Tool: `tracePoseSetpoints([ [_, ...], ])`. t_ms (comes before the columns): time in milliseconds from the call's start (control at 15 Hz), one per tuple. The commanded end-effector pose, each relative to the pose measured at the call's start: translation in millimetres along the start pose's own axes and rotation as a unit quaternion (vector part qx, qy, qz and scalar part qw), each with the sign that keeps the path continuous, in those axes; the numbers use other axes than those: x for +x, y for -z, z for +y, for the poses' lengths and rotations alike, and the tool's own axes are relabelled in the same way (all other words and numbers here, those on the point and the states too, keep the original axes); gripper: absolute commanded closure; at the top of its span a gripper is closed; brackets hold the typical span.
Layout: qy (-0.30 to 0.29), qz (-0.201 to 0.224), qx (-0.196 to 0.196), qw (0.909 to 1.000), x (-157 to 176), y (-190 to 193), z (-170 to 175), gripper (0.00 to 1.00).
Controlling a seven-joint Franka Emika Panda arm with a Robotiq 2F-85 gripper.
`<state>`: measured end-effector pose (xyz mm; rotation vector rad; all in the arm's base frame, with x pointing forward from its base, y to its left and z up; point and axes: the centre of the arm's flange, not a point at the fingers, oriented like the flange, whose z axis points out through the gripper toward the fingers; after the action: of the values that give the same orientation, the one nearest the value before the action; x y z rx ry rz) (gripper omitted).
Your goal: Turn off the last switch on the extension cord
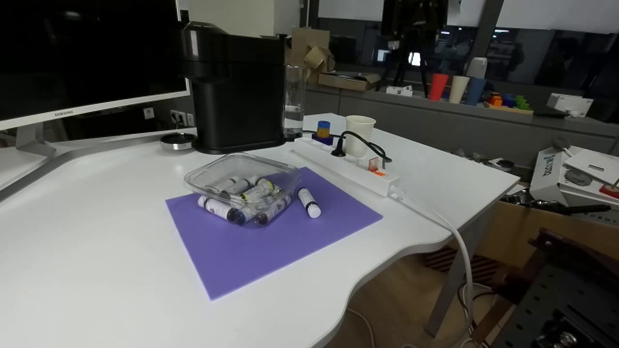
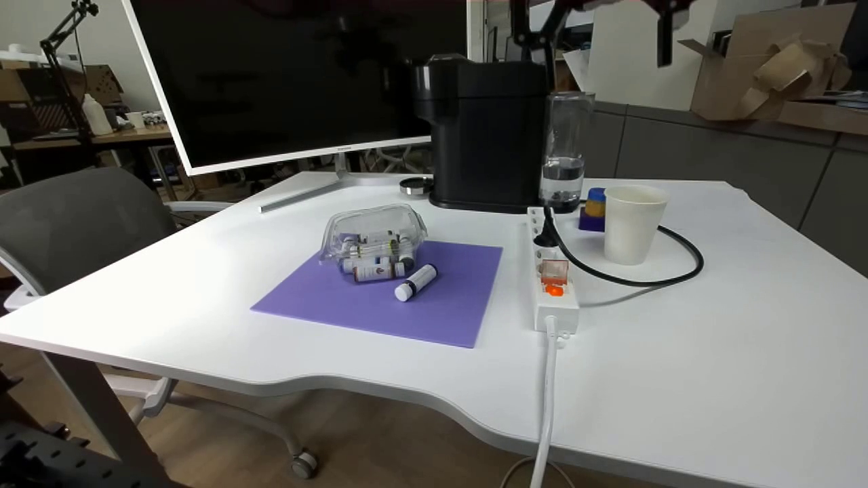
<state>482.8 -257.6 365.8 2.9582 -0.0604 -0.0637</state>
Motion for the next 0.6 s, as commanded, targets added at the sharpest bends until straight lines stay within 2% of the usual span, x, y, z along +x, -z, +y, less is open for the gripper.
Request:
tracePoseSetpoints([
  [0, 0.008, -0.032, -0.01, 0.9994, 24, -38, 23, 0.0],
  [200, 0.005, -0.038, -0.001, 0.9993, 31, -66, 21, 0.0],
  [267, 0.008, -0.038, 0.0, 0.9992, 15, -59, 13, 0.0],
  [533, 0.01, -0.044, -0.002, 0.999, 22, -73, 13, 0.0],
])
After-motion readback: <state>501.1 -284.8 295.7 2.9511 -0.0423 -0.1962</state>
